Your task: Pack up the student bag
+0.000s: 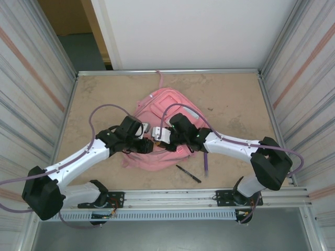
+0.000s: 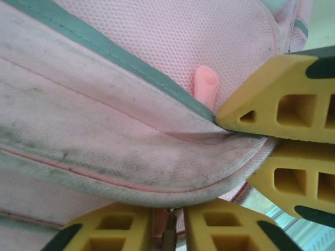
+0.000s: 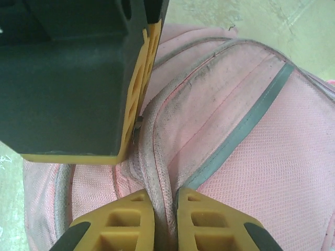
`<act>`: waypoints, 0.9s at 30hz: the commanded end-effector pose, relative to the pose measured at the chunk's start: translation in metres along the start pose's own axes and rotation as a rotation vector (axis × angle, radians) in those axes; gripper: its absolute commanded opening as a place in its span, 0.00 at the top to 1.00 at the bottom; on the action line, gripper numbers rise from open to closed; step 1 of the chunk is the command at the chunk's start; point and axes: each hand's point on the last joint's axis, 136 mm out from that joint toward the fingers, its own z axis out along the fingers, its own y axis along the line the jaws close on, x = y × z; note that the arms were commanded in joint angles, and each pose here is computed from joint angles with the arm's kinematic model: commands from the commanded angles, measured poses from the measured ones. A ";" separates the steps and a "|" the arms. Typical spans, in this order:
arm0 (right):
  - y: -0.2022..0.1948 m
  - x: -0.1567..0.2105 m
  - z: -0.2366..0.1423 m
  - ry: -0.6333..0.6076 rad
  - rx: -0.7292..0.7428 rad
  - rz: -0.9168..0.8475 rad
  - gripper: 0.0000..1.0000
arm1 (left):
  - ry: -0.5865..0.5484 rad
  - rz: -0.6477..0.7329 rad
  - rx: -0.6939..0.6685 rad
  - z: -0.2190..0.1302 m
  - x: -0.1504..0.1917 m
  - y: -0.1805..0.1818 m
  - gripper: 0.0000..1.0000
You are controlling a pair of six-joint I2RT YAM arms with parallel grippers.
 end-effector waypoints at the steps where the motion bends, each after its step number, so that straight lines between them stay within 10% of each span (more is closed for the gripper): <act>1: -0.009 -0.028 -0.022 -0.101 0.036 -0.054 1.00 | -0.081 0.013 -0.012 -0.011 -0.009 0.000 0.86; 6: -0.002 0.001 -0.032 -0.028 0.026 -0.247 0.99 | -0.085 0.027 0.242 -0.017 -0.007 -0.018 1.00; 22: -0.093 0.002 -0.023 -0.230 0.048 -0.362 0.92 | -0.205 -0.242 0.160 -0.031 -0.021 0.035 1.00; 27: -0.110 0.006 -0.011 -0.309 -0.007 -0.273 0.68 | -0.192 -0.300 0.186 -0.028 -0.018 0.031 1.00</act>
